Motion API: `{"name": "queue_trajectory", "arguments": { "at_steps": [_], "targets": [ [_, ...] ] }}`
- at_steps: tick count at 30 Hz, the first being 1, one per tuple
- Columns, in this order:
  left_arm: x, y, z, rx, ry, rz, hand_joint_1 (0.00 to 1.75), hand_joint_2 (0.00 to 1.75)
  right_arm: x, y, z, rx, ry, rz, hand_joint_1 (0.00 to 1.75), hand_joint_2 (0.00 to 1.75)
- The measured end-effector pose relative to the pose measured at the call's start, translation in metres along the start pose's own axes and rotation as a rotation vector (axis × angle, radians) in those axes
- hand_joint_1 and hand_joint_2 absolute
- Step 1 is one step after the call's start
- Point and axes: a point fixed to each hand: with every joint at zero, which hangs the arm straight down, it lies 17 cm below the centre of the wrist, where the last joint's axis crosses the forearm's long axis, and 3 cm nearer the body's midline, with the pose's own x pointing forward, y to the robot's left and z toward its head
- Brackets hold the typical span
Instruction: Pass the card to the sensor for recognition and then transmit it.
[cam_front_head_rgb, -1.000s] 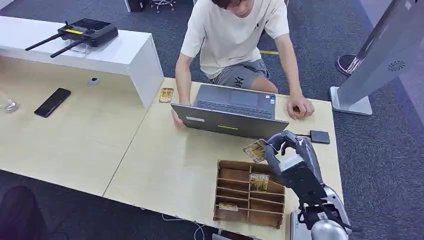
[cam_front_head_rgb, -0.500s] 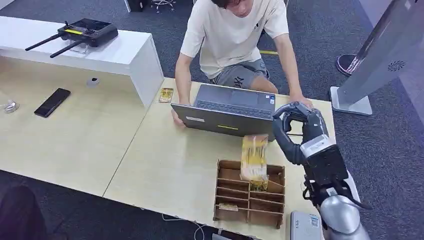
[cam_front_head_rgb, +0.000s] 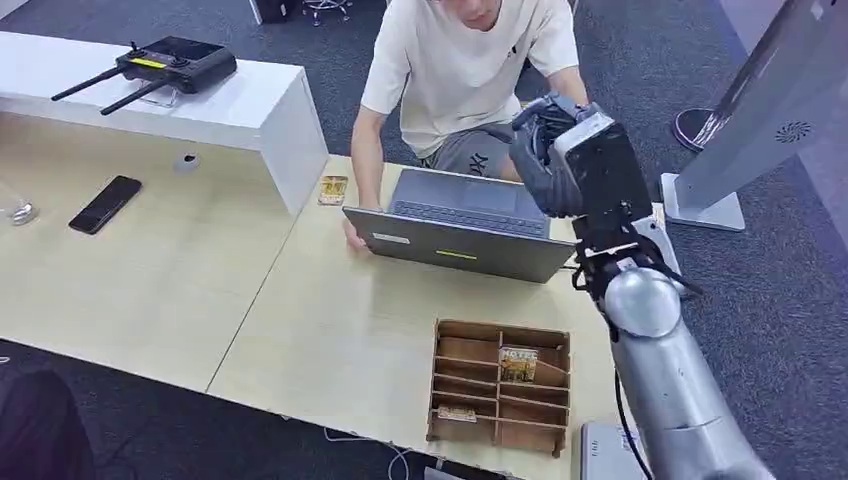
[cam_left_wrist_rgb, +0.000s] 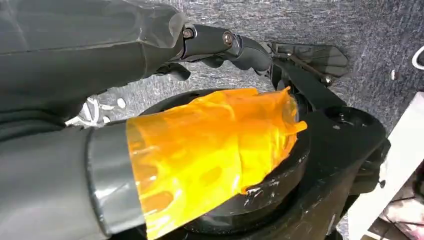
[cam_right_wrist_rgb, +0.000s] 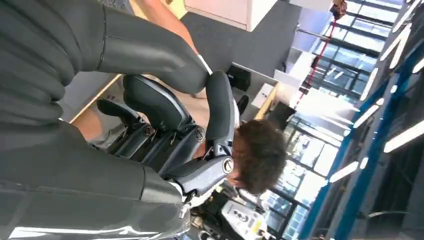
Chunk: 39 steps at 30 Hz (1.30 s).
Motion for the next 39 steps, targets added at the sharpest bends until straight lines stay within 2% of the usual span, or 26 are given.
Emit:
{"name": "queue_trajectory", "arguments": {
  "at_steps": [5, 14, 16, 17, 18, 19, 21, 39],
  "targets": [
    [0.002, 0.002, -0.001, 0.007, 0.009, -0.007, 0.00, 0.00, -0.021, 0.004, -0.019, -0.015, 0.080, -0.011, 1.75, 1.75],
    [0.003, 0.004, -0.002, 0.015, 0.017, -0.002, 0.00, 0.00, -0.044, 0.025, -0.018, 0.014, 0.144, -0.036, 1.75, 1.75],
    [0.004, 0.004, -0.002, 0.016, 0.018, 0.001, 0.00, 0.00, -0.046, 0.028, -0.016, 0.022, 0.146, -0.042, 1.61, 1.75],
    [0.003, 0.004, -0.002, 0.016, 0.020, 0.001, 0.00, 0.00, -0.047, 0.030, -0.014, 0.026, 0.148, -0.049, 1.61, 1.75],
    [0.003, 0.004, -0.002, 0.019, 0.020, 0.001, 0.00, 0.00, -0.049, 0.032, -0.012, 0.028, 0.148, -0.055, 1.40, 1.75],
    [0.003, 0.004, -0.002, 0.020, 0.020, 0.000, 0.00, 0.00, -0.049, 0.034, -0.010, 0.030, 0.144, -0.061, 0.75, 1.75],
    [0.002, 0.004, -0.002, 0.021, 0.022, 0.001, 0.00, 0.00, -0.048, 0.038, -0.004, 0.034, 0.135, -0.075, 0.03, 1.75],
    [-0.007, -0.008, 0.000, 0.013, 0.018, 0.052, 0.00, 0.00, -0.039, 0.050, 0.056, 0.033, 0.067, -0.197, 0.00, 1.75]
  ]
}}
